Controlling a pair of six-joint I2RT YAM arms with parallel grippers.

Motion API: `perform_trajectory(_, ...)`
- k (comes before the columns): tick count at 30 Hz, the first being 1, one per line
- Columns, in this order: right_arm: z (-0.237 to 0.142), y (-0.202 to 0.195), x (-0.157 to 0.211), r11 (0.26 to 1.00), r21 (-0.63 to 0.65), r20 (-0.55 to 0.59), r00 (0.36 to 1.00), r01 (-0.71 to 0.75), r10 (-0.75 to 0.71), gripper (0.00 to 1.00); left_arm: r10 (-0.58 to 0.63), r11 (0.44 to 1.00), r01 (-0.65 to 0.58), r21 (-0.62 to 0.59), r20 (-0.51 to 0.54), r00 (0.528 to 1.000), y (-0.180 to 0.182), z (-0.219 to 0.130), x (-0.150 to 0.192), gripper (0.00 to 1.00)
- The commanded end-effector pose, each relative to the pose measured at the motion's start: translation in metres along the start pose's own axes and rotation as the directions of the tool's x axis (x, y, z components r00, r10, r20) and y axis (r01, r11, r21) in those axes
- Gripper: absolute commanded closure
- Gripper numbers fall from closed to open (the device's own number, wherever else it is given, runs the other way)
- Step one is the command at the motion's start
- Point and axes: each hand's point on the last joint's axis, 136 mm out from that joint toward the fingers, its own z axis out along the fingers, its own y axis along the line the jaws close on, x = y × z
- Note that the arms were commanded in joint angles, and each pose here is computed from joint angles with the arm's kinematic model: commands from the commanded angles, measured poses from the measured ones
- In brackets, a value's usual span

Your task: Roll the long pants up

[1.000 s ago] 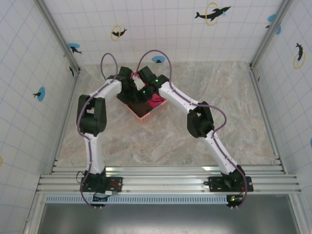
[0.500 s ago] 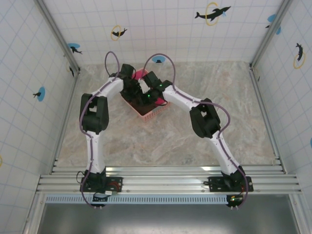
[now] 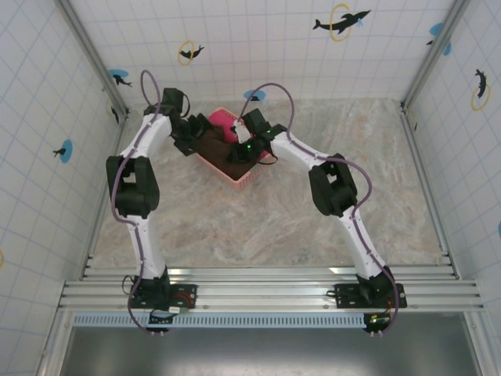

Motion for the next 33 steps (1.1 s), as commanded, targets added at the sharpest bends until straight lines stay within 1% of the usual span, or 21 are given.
perform_trajectory(1, 0.009, -0.105, 0.054, 0.950, 0.275, -0.138, 0.972, -0.145, 0.188, 1.00, 0.011, 0.999, -0.010, -0.034, 0.039, 0.999, 0.010, -0.031, -0.011, 0.03)
perform_trajectory(4, 0.005, -0.091, 0.045, 0.966, 0.235, -0.136, 0.980, -0.110, 0.145, 1.00, 0.017, 1.000, -0.016, -0.011, 0.114, 0.993, 0.011, -0.056, -0.025, 0.03)
perform_trajectory(5, 0.000, -0.085, 0.040, 0.969, 0.228, -0.129, 0.984, -0.091, 0.122, 1.00, 0.033, 0.999, -0.034, 0.008, 0.149, 0.988, 0.011, -0.065, -0.029, 0.03)
perform_trajectory(8, -0.018, -0.083, 0.026, 0.965, 0.256, -0.107, 0.991, -0.049, 0.079, 1.00, 0.092, 0.995, -0.097, 0.006, 0.250, 0.964, 0.026, -0.091, -0.033, 0.03)
perform_trajectory(10, -0.029, -0.093, 0.019, 0.959, 0.281, -0.104, 0.991, -0.046, 0.078, 1.00, 0.113, 0.993, -0.119, 0.006, 0.285, 0.952, 0.039, -0.105, -0.027, 0.03)
perform_trajectory(13, -0.043, -0.122, 0.013, 0.945, 0.318, -0.103, 0.988, -0.078, 0.116, 1.00, 0.148, 0.988, -0.153, -0.011, 0.325, 0.934, 0.060, -0.126, -0.017, 0.03)
perform_trajectory(16, -0.061, -0.155, 0.009, 0.916, 0.386, -0.082, 0.985, -0.109, 0.152, 1.00, 0.236, 0.972, -0.226, -0.071, 0.372, 0.898, 0.073, -0.147, -0.003, 0.03)
perform_trajectory(18, -0.072, -0.168, 0.007, 0.911, 0.391, -0.069, 0.983, -0.130, 0.170, 1.00, 0.287, 0.958, -0.263, -0.116, 0.414, 0.864, 0.082, -0.159, 0.003, 0.03)
perform_trajectory(21, -0.083, -0.171, 0.003, 0.920, 0.373, -0.066, 0.986, -0.120, 0.155, 1.00, 0.359, 0.933, -0.306, -0.187, 0.511, 0.781, 0.095, -0.178, 0.007, 0.03)
perform_trajectory(22, -0.085, -0.161, 0.001, 0.940, 0.322, -0.075, 0.987, -0.111, 0.143, 1.00, 0.374, 0.928, -0.305, -0.216, 0.551, 0.746, 0.100, -0.188, 0.007, 0.03)
perform_trajectory(24, -0.093, -0.138, -0.008, 0.966, 0.248, -0.064, 0.994, -0.073, 0.092, 1.00, 0.394, 0.919, -0.287, -0.271, 0.606, 0.691, 0.113, -0.201, 0.009, 0.03)
perform_trajectory(25, -0.100, -0.119, -0.015, 0.978, 0.206, -0.048, 0.997, -0.043, 0.054, 0.96, 0.420, 0.908, -0.297, -0.297, 0.623, 0.660, 0.116, -0.207, 0.010, 0.03)
perform_trajectory(26, -0.110, -0.098, -0.024, 0.984, 0.177, -0.025, 1.000, -0.004, 0.008, 0.88, 0.449, 0.893, -0.306, -0.329, 0.626, 0.637, 0.120, -0.212, 0.011, 0.03)
perform_trajectory(27, -0.120, -0.079, -0.032, 0.987, 0.157, 0.000, 0.999, 0.033, -0.033, 0.82, 0.475, 0.879, -0.314, -0.358, 0.619, 0.625, 0.123, -0.214, 0.012, 0.03)
perform_trajectory(28, -0.137, -0.053, -0.043, 0.988, 0.136, 0.038, 0.996, 0.075, -0.080, 0.73, 0.502, 0.863, -0.316, -0.394, 0.606, 0.617, 0.129, -0.215, 0.013, 0.03)
perform_trajectory(30, -0.179, -0.004, -0.066, 0.981, 0.120, 0.138, 0.975, 0.156, -0.172, 0.45, 0.538, 0.839, -0.310, -0.448, 0.592, 0.600, 0.138, -0.219, 0.015, 0.03)
perform_trajectory(31, -0.206, 0.019, -0.076, 0.971, 0.143, 0.195, 0.957, 0.190, -0.216, 0.26, 0.553, 0.829, -0.310, -0.466, 0.594, 0.584, 0.142, -0.220, 0.016, 0.03)
perform_trajectory(32, -0.231, 0.034, -0.082, 0.963, 0.172, 0.242, 0.938, 0.209, -0.247, 0.04, 0.570, 0.818, -0.323, -0.475, 0.604, 0.556, 0.143, -0.220, 0.017, 0.03)
perform_trajectory(33, -0.247, 0.041, -0.085, 0.956, 0.202, 0.271, 0.926, 0.212, -0.262, 0.01, 0.586, 0.809, -0.337, -0.482, 0.614, 0.529, 0.144, -0.221, 0.018, 0.03)
